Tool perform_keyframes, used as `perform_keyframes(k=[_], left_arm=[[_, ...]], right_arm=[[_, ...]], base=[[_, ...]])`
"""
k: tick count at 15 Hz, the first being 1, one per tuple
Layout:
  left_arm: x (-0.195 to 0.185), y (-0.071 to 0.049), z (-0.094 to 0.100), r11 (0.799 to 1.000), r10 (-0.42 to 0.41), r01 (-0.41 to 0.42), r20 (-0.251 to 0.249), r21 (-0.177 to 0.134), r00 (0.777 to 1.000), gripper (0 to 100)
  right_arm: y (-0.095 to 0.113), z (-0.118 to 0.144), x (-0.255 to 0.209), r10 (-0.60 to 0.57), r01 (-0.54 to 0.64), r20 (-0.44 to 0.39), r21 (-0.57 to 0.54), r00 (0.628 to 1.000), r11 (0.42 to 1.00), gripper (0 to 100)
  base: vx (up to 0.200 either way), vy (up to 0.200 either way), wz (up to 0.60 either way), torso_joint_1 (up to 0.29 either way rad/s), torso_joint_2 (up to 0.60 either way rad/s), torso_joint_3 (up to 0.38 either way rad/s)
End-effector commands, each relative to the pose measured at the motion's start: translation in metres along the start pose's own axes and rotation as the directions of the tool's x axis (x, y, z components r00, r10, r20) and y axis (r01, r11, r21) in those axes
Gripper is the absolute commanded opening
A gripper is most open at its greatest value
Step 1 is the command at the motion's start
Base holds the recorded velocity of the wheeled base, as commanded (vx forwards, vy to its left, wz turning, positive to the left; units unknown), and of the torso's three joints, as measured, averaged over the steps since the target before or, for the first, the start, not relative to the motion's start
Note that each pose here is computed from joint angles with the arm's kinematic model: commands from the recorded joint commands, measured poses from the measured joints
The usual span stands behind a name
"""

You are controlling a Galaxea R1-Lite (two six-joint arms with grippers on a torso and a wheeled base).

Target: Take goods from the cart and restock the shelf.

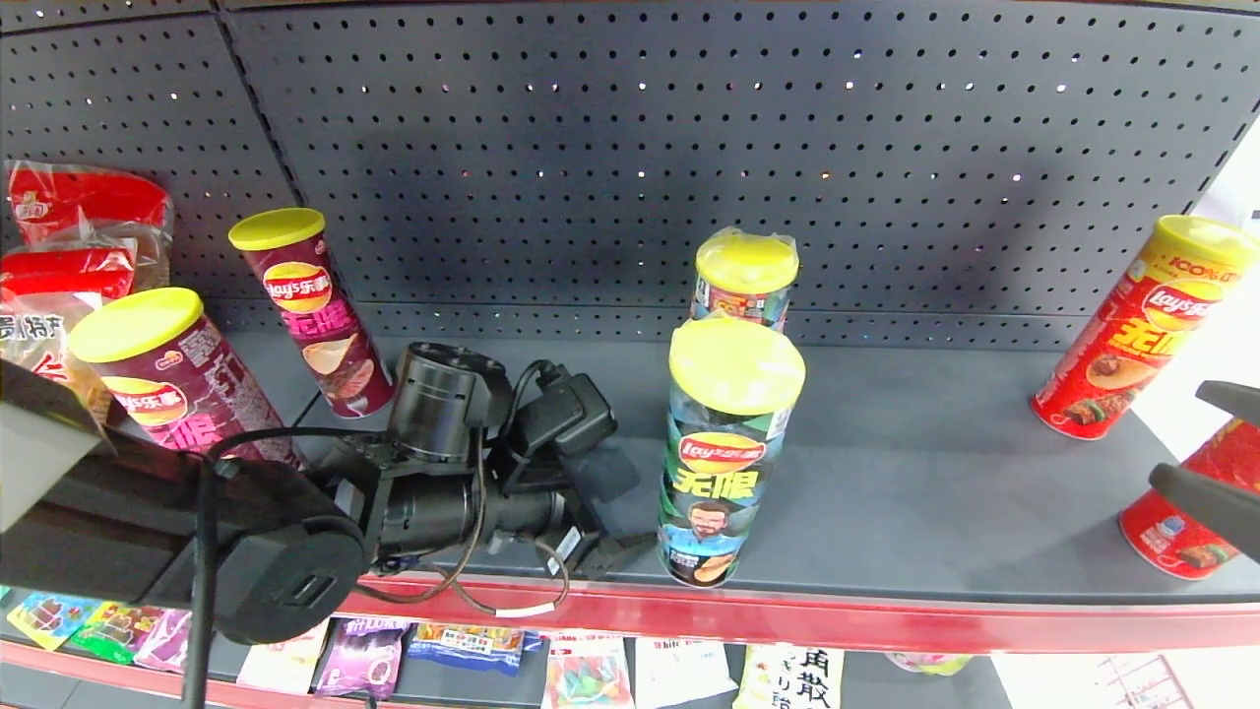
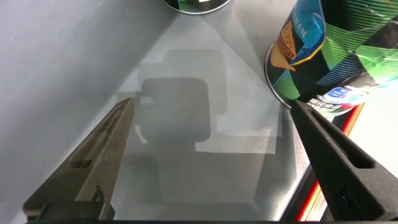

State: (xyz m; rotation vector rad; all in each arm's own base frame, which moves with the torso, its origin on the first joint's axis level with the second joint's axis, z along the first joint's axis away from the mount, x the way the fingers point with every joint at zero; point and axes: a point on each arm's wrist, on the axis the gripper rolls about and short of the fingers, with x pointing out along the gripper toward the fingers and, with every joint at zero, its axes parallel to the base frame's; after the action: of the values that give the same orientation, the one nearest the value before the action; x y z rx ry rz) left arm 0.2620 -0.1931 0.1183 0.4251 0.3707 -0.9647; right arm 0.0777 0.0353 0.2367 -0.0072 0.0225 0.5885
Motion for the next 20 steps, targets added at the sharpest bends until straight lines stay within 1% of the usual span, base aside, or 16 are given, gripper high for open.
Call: perform_keyframes(k=[1,3,4,6,8,10,11,12,13,14,15,16,17,18,19,20], left_arm=[[0.0,0.001,0.0,1.0,0.005,-0.005,-0.001,-0.002,1.0,100],[-0.001,0.001,-0.002,1.0,0.005,-0.005,-0.004,-0.005,1.0,100],[-0.018,0.004,-0.007,0.999,0.047,-0.047,-0.004,-0.017,0.999,100],[-0.05,-0.006,-0.011,0.997,0.077,-0.076,0.032,-0.028,0.997,100],[-0.088,-0.019,-0.011,0.992,0.116,-0.112,0.075,-0.059,0.99,100],[-0.137,-0.037,-0.014,0.978,0.194,-0.179,0.139,-0.109,0.971,100],[-0.173,-0.053,-0.026,0.957,0.263,-0.238,0.153,-0.165,0.952,100],[-0.199,-0.065,-0.039,0.93,0.333,-0.3,0.141,-0.21,0.932,100],[-0.224,-0.078,-0.054,0.894,0.406,-0.368,0.116,-0.255,0.907,100],[-0.246,-0.09,-0.069,0.855,0.46,-0.415,0.087,-0.313,0.883,100],[-0.266,-0.103,-0.087,0.811,0.504,-0.456,0.042,-0.368,0.863,100],[-0.286,-0.118,-0.106,0.763,0.549,-0.504,-0.007,-0.404,0.836,100],[-0.294,-0.126,-0.116,0.739,0.57,-0.528,-0.031,-0.419,0.821,100],[-0.306,-0.148,-0.136,0.66,0.623,-0.599,-0.116,-0.453,0.774,100],[-0.308,-0.161,-0.147,0.591,0.659,-0.645,-0.172,-0.484,0.732,100],[-0.307,-0.166,-0.151,0.539,0.67,-0.66,-0.208,-0.523,0.712,100]], right_arm=[[0.0,-0.001,0.0,0.001,-0.001,-0.005,0.001,1.0,1.0,100],[0.0,-0.002,0.0,0.001,-0.001,-0.007,0.001,1.0,1.0,100],[0.001,-0.013,-0.004,0.004,-0.004,-0.029,0.003,1.0,1.0,100],[0.004,-0.03,-0.014,0.014,-0.014,-0.065,-0.011,0.998,1.0,100],[0.007,-0.04,-0.026,0.017,-0.019,-0.084,-0.026,0.996,0.999,100],[0.012,-0.054,-0.05,0.015,-0.017,-0.12,-0.019,0.993,1.0,100],[0.016,-0.062,-0.073,-0.004,0.002,-0.145,-0.014,0.989,1.0,100],[0.02,-0.065,-0.09,-0.057,0.055,-0.155,-0.014,0.986,0.998,100],[0.024,-0.072,-0.106,-0.145,0.145,-0.18,-0.014,0.973,0.989,100],[0.028,-0.078,-0.119,-0.231,0.232,-0.186,-0.019,0.955,0.973,100],[0.032,-0.086,-0.129,-0.321,0.322,-0.19,-0.026,0.928,0.946,100],[0.037,-0.093,-0.136,-0.409,0.411,-0.197,-0.035,0.891,0.911,100],[0.039,-0.095,-0.138,-0.45,0.453,-0.206,-0.038,0.869,0.891,100],[0.046,-0.101,-0.138,-0.548,0.555,-0.236,-0.041,0.802,0.831,100],[0.051,-0.104,-0.134,-0.618,0.632,-0.266,-0.039,0.74,0.774,100],[0.056,-0.107,-0.13,-0.682,0.703,-0.283,-0.038,0.674,0.71,100]], base=[[0.0,0.0,0.0,0.0,0.0,0.0],[0.0,0.0,0.0,0.0,0.0,0.0],[0.0,0.0,0.0,0.0,0.0,0.0],[0.0,0.0,0.0,0.0,0.0,0.0],[0.0,0.0,0.0,0.0,0.0,0.0],[0.0,0.0,0.0,0.0,0.0,0.0],[0.0,0.0,0.0,0.0,0.0,0.0],[0.0,0.0,0.0,0.0,0.0,0.0],[0.0,0.0,0.0,0.0,0.0,0.0],[0.0,0.0,0.0,0.0,0.0,0.0],[0.0,0.0,0.0,0.0,0.0,0.0],[0.0,0.0,0.0,0.0,0.0,0.0],[0.0,0.0,0.0,0.0,0.0,0.0],[0.0,0.0,0.0,0.0,0.0,0.0],[0.0,0.0,0.0,0.0,0.0,0.0],[0.0,0.0,0.0,0.0,0.0,0.0]])
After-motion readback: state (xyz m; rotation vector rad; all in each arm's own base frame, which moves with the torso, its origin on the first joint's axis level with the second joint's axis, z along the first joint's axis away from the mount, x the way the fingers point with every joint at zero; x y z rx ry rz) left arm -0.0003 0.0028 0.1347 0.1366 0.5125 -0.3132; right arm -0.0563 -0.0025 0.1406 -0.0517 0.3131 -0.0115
